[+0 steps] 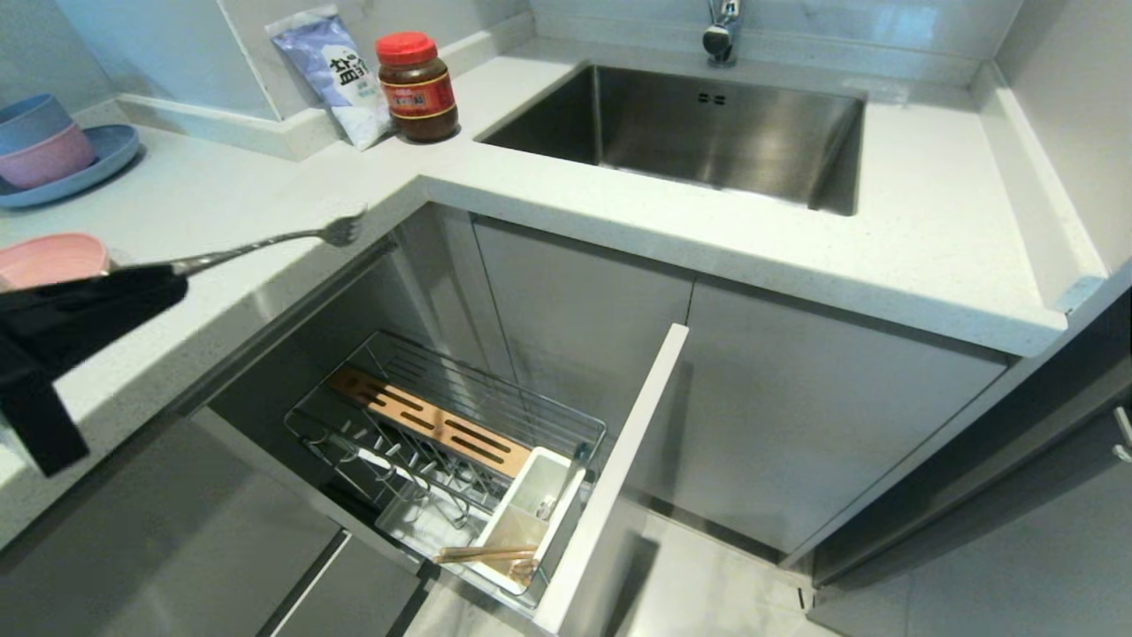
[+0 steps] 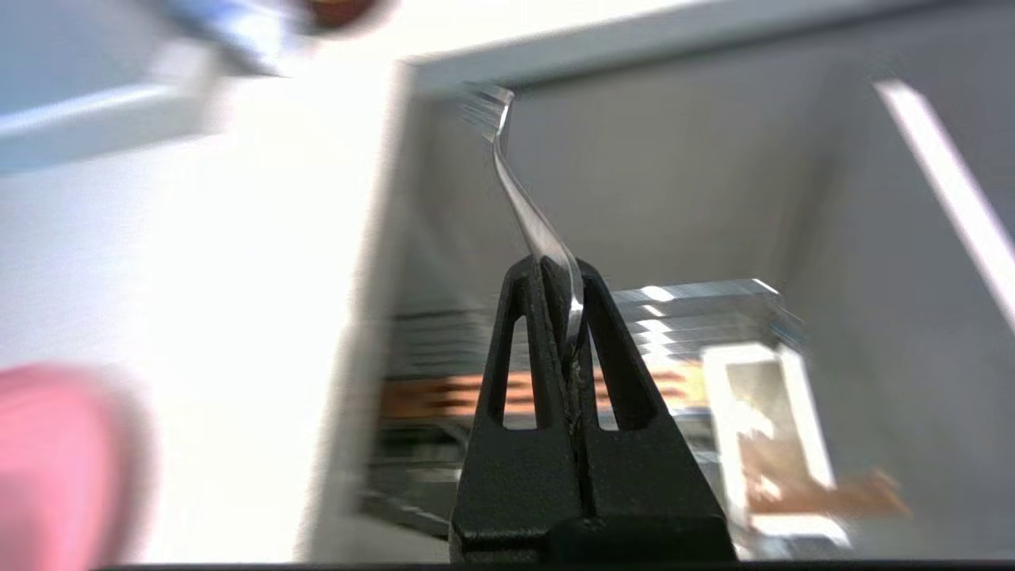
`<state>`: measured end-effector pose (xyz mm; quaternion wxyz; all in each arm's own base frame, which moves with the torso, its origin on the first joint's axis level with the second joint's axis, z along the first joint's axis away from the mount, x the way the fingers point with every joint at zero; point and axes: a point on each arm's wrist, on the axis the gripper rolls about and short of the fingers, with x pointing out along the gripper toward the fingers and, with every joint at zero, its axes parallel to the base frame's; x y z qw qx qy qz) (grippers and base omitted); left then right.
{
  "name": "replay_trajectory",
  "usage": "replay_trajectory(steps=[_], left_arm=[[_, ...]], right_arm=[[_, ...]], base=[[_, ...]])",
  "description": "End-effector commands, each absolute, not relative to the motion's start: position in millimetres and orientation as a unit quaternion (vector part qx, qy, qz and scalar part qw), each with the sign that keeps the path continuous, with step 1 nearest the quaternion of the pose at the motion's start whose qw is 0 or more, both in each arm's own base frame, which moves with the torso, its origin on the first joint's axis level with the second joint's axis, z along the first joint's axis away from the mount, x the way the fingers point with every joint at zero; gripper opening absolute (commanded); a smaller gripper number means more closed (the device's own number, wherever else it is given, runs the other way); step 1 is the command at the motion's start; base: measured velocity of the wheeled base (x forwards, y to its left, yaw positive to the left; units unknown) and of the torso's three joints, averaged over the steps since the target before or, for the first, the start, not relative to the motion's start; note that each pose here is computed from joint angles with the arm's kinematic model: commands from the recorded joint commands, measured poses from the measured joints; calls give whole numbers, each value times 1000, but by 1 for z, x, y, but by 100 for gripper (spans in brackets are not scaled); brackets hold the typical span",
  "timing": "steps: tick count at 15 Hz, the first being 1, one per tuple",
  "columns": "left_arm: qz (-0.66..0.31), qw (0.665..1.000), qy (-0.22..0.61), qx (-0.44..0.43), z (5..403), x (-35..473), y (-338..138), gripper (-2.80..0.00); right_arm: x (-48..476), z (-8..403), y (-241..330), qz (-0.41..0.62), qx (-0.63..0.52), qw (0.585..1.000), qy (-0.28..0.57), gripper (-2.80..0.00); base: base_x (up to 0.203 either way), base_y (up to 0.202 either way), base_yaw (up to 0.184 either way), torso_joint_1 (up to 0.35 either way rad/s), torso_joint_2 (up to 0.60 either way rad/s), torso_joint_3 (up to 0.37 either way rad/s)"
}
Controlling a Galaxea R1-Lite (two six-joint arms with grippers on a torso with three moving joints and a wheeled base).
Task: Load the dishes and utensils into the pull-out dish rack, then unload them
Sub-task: Take the fork out of the cupboard
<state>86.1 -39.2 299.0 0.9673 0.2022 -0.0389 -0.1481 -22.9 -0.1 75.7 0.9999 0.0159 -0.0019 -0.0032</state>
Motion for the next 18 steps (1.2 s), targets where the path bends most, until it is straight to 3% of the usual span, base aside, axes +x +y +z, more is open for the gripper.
replay_trajectory(steps=[1,11,18], left_arm=[[-83,975,-79,191,313,65,-20,-280],[218,960,-33,173,326,83,33,-280],[233,968,-24,94,327,133,59,-280]], right_arm=[[-23,76,0,-2,16,1000,-3,-280],[-23,75,0,-3,16,1000,-2,-280],[-23,75,0,-3,16,1000,-3,-280]], base=[[0,0,0,0,0,0],[0,0,0,0,0,0],[0,0,0,0,0,0]])
